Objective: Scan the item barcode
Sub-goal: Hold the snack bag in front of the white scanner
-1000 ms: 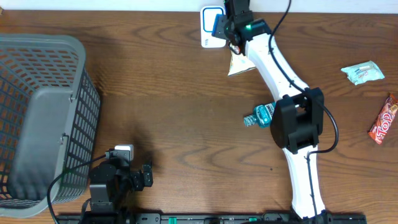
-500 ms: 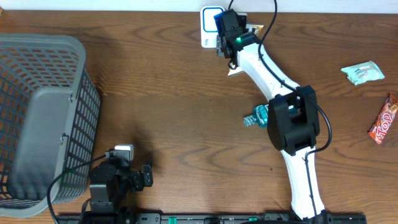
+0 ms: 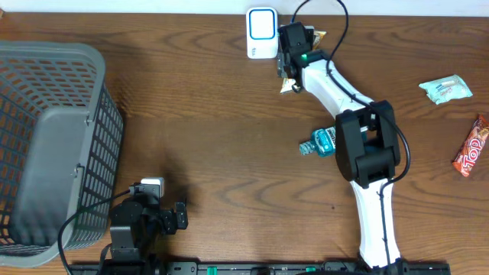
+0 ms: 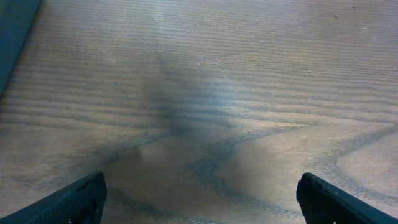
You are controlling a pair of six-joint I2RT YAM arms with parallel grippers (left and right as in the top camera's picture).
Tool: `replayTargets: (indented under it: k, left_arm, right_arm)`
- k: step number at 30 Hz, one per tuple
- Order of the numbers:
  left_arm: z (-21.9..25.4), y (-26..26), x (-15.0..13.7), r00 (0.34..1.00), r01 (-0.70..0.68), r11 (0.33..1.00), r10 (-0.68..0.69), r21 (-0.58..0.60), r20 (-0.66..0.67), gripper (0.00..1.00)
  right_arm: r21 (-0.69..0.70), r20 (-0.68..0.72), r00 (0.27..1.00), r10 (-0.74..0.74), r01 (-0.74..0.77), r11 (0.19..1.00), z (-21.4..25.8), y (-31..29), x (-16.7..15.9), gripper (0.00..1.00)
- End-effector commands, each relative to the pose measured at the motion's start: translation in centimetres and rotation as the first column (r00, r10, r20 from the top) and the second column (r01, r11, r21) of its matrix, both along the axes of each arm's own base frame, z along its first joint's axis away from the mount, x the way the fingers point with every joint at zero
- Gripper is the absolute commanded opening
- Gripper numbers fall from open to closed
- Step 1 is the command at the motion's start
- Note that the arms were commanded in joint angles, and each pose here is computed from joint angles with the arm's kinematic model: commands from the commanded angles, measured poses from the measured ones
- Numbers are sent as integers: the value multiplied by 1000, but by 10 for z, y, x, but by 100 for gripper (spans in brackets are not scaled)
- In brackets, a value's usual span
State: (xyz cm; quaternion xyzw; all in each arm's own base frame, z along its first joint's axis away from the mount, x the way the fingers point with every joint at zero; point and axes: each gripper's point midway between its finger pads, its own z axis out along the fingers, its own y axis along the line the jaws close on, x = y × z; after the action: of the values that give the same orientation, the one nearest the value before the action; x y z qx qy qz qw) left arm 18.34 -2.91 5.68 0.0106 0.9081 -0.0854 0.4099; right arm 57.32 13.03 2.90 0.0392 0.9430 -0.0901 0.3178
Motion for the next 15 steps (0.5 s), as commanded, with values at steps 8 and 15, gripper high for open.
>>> replayTargets:
  k: [8,15]
  left_arm:
    - [-4,0,-2,1000,8,1000,-8,7,-14,98]
    - [-4,0,-2,1000,8,1000,-8,7,-14,98]
  right_arm:
    - [98,-10,995,99,-97,990,1,17,-2,41]
    - [328,-45,983,179,-155,932,16,53,-13,1]
